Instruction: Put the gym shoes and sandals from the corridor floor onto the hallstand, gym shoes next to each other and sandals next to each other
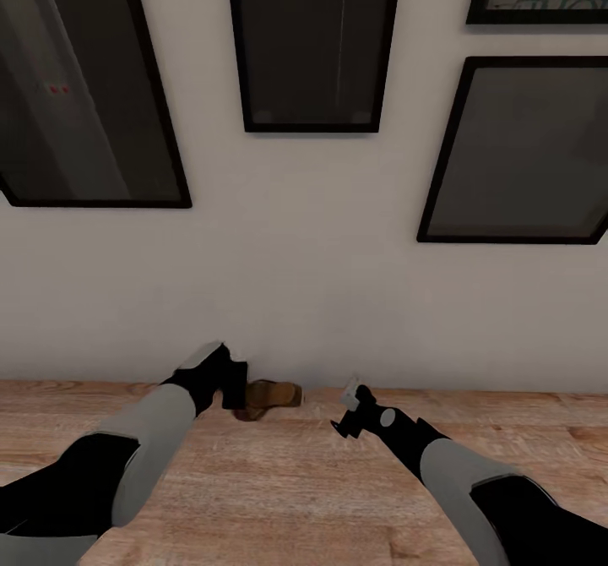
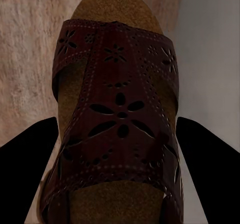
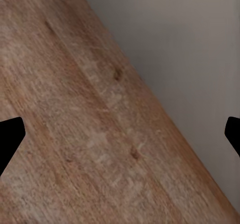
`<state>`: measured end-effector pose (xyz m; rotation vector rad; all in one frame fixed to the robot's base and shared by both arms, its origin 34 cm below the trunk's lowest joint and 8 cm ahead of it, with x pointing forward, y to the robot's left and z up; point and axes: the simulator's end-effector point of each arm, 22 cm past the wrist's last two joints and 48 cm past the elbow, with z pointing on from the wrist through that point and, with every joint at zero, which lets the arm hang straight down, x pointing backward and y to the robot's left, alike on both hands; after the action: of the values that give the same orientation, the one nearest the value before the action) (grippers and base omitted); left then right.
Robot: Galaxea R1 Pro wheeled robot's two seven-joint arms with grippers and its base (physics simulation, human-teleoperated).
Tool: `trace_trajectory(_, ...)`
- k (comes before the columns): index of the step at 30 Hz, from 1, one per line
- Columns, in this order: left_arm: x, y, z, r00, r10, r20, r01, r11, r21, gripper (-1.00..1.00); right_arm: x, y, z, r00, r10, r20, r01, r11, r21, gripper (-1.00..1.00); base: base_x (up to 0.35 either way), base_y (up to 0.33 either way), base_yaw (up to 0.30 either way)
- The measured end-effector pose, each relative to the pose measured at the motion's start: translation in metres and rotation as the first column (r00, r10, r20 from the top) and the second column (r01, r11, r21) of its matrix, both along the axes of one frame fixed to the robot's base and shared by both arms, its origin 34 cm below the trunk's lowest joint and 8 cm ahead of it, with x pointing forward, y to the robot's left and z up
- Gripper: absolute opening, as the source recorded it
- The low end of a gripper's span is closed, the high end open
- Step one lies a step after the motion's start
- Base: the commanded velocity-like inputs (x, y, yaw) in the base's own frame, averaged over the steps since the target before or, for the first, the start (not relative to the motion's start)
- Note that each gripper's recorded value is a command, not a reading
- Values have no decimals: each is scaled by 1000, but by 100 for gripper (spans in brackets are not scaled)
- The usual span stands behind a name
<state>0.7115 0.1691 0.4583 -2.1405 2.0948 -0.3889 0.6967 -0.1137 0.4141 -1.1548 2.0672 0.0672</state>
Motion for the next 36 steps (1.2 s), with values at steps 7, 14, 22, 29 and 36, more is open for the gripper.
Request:
trace_trajectory(7, -14, 14, -13, 994, 94, -62, -99, 992, -83, -100, 0, 2, 1, 1000, 1, 2, -1, 1000, 3, 100, 0, 0, 0)
trace_trajectory(14, -16, 13, -14, 991, 110, -72, -118, 988, -105, -100, 1, 3, 2, 1000, 1, 4, -1, 1000, 5, 100, 0, 0, 0)
trace_trajectory(22, -17, 6, -14, 991, 104, -79, -113, 987, -114, -100, -17, 23, 0, 994, 93, -66, -89, 994, 56, 100, 0, 0, 0)
trace_trajectory(29, -28, 0, -15, 988, 84, -127, -98, 989, -114, -100, -25, 42, 9, 979, 180, -92, -170, 979, 109, 100, 0, 0, 0)
trace_trajectory(36, -52, -2, -17, 973, 47, -226, -72, 992, -101, -100, -33, 53, 13, 966, 240, -97, -225, 964, 144, 100, 0, 0, 0)
